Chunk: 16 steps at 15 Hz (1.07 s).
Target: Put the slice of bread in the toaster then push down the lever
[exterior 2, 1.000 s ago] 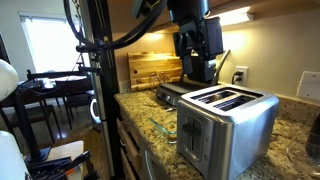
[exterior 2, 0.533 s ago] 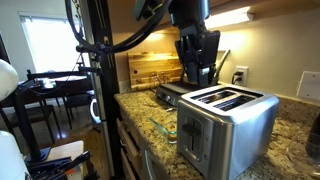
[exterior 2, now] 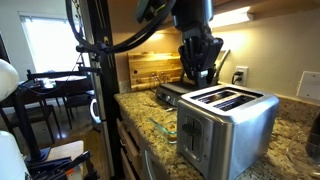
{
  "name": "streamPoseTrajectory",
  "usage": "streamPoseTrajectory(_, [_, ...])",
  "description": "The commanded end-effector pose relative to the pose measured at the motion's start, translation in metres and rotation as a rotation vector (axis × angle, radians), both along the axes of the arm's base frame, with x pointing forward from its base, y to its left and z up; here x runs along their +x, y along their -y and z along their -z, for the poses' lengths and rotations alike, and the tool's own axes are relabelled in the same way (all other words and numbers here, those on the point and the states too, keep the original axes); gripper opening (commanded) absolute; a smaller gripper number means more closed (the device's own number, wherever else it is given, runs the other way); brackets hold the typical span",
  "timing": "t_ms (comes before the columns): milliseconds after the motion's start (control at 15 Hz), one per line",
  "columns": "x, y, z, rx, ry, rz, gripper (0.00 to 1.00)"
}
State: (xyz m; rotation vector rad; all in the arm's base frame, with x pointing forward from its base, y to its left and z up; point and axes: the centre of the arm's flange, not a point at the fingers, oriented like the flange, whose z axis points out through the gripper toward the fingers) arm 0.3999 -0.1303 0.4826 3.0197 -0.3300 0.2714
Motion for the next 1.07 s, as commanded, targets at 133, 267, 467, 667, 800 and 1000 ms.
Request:
streamPoseTrajectory(133, [-0.0050,0.0106,-0.0010,-0.048,-0.031,-0.005,0.04])
streamPoseTrajectory(267, [-0.0054,0.0101,0.0001,-0.058,-0.042,-0.017,0.03])
streamPoseTrajectory(467, [-0.0099,0.0088,0.0003,-0.059,-0.069,-0.033,0.03])
streamPoseTrajectory(667, [-0.0122,0.0072,0.0020,-0.051,-0.093,-0.052,0.03])
streamPoseTrajectory(800, [-0.0118,0.0059,0.0032,-0.046,-0.094,-0.067,0.03])
streamPoseTrajectory(1000, [-0.0118,0.0039,0.0044,-0.042,-0.108,-0.092,0.03])
